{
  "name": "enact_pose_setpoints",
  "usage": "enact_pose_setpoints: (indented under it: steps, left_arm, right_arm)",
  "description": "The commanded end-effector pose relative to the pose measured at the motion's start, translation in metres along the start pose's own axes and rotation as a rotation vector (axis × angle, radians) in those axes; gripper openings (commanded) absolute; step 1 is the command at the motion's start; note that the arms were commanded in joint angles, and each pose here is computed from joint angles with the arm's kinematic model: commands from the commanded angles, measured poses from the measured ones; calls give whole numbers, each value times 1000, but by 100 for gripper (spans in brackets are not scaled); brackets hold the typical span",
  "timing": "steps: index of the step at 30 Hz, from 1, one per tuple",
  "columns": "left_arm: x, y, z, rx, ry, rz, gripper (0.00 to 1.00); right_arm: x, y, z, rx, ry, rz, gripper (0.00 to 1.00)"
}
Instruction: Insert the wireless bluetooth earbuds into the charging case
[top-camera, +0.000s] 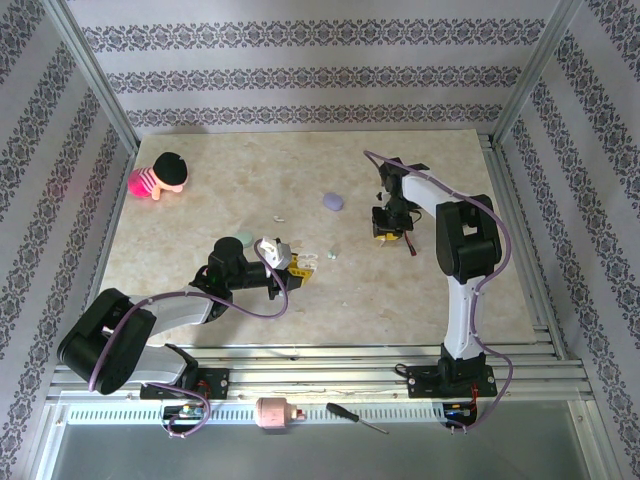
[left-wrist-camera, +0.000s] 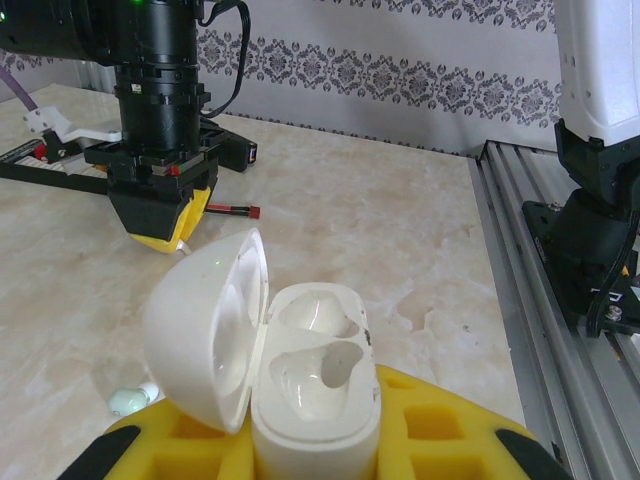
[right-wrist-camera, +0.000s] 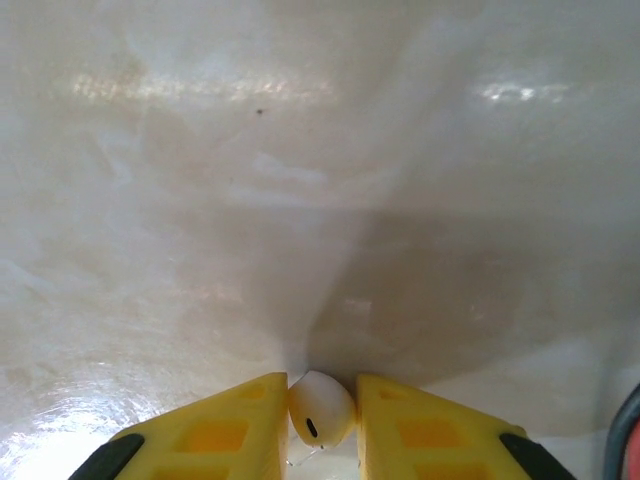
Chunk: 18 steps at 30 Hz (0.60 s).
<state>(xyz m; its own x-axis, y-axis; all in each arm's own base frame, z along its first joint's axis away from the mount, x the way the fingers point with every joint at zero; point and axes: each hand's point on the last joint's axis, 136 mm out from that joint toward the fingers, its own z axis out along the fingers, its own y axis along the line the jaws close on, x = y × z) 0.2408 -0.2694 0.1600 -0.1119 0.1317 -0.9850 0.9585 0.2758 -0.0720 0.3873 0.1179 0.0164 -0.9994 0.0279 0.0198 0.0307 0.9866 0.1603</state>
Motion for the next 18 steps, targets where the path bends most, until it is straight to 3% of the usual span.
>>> enact_pose_setpoints:
  steps: [1,8,18]
  left_arm:
    - [-13,0,-1,16,-48,30,5]
    - [-13,1,-1,14,-48,24,5]
    - [-11,10,4,-15,-41,-15,4]
  right_arm:
    - [-2,-1,-5,40,-18,-32,22]
    - [-2,11,-25,49,-120,-140,21]
    - [7,52,-69,-12,-411,-389,21]
